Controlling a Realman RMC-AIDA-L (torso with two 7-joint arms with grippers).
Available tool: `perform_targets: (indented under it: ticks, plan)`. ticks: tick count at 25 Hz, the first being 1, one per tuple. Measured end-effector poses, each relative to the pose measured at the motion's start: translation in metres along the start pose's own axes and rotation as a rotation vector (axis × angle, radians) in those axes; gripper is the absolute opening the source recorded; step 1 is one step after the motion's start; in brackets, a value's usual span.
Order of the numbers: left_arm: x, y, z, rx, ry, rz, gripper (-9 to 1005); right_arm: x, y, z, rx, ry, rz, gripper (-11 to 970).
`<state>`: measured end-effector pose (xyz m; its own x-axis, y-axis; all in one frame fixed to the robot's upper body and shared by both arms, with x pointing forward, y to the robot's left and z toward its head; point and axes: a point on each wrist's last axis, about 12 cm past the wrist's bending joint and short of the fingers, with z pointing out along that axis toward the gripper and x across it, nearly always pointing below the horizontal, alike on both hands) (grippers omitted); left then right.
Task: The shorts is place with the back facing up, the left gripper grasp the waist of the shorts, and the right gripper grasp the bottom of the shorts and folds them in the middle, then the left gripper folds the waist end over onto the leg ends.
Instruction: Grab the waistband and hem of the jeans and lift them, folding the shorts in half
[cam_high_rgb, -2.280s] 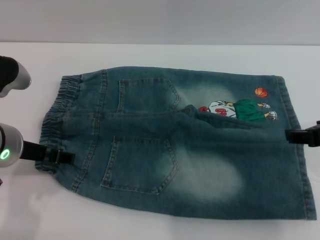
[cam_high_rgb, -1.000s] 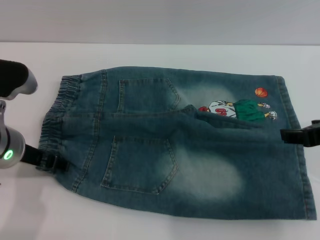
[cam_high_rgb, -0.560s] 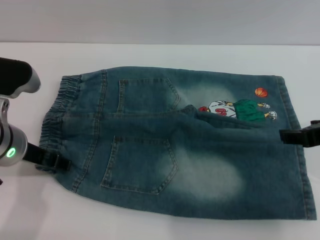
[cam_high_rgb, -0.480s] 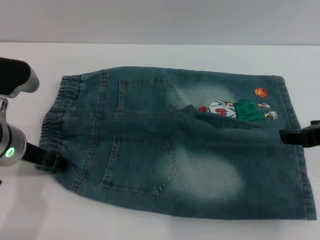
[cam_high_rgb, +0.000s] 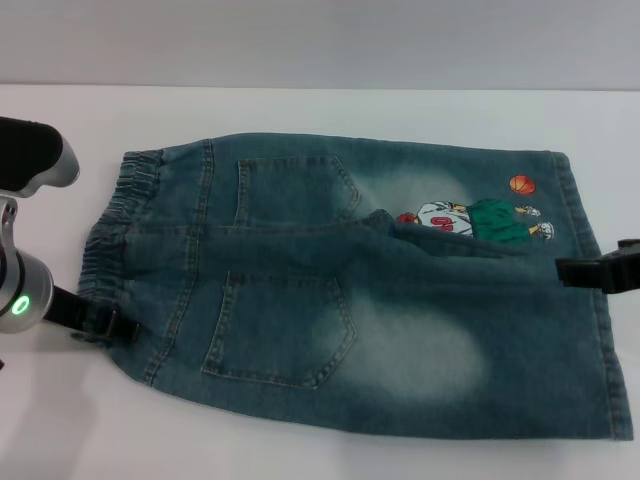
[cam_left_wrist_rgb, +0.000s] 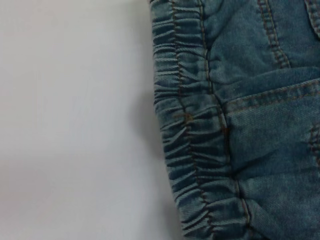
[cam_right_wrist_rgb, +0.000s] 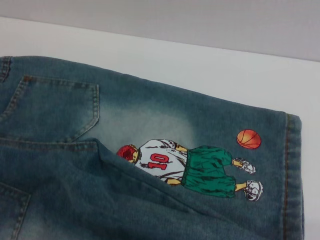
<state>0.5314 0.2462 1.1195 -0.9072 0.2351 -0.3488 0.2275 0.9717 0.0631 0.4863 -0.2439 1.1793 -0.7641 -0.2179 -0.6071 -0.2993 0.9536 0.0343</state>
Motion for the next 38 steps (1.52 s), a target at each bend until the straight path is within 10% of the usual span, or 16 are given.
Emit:
perform_targets:
  ticks: [24, 38]
  plan:
    - [-0.005, -0.003, 0.003, 0.0, 0.04, 0.023, 774, -0.005, 0.001, 0.0, -0.003, -0.007, -0.009, 727]
    - [-0.011, -0.007, -0.009, 0.004, 0.011, 0.043, 515, -0.005, 0.002, -0.001, -0.007, 0.013, -0.012, 726]
